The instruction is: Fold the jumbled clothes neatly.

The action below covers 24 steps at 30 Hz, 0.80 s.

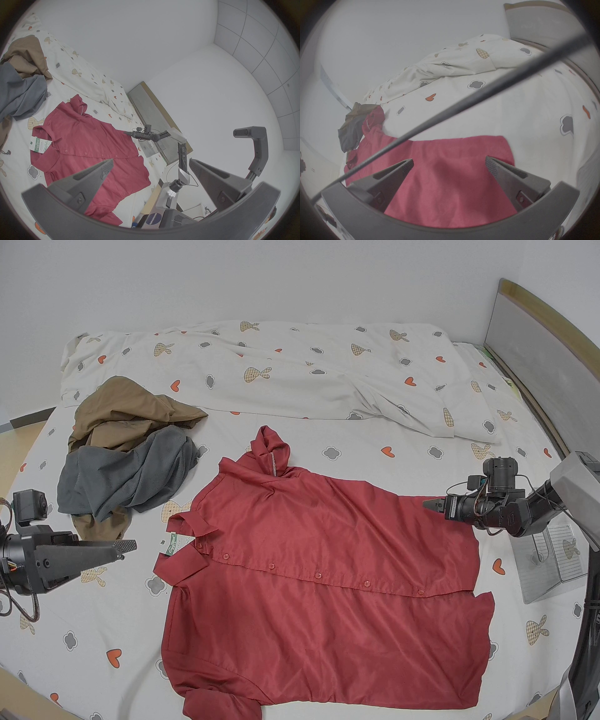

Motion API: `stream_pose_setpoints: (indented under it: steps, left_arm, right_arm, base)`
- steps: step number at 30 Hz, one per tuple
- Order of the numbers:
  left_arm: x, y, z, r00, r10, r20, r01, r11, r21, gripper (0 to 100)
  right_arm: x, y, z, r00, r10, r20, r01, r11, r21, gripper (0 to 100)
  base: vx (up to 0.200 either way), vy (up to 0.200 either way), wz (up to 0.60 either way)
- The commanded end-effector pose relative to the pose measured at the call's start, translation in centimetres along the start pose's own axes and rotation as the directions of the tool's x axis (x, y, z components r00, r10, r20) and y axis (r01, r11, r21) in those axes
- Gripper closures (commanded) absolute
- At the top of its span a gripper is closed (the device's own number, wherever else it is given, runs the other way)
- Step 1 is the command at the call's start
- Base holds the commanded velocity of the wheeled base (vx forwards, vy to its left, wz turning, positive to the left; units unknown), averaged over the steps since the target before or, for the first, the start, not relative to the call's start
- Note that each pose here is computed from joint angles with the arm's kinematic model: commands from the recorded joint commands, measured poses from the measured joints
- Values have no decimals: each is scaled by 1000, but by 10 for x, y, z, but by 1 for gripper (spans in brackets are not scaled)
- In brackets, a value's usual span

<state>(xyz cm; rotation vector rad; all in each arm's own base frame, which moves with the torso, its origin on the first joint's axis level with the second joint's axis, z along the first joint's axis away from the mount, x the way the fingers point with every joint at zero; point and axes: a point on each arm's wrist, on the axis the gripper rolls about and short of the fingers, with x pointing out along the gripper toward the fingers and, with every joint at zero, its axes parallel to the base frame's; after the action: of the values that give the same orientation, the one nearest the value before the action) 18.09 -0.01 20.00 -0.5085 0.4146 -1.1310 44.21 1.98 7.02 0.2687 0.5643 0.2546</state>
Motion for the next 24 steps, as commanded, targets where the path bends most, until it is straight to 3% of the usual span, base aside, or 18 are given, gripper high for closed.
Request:
stream_pose_setpoints:
  steps: [1,10,18,24]
  left_arm:
    - [-3,-8,-3,1000,-1,7,1,1000,23,0]
    - [-1,-8,-4,1000,-8,0,8,1000,21,0]
    - [0,-9,-6,1000,-14,-4,14,1000,20,0]
    - [1,-8,-7,1000,-19,-9,19,1000,16,0]
  right_arm:
    - [2,-4,5,1000,-22,21,22,1000,-20,0]
    - [10,-12,10,984,-166,70,174,976,-132,0]
    - [12,-21,6,981,-185,58,191,973,-127,0]
    - [14,-23,0,988,-156,18,157,981,-113,0]
  base:
    - [0,0,0]
    - [0,0,0]
    - [0,0,0]
    - [0,0,0]
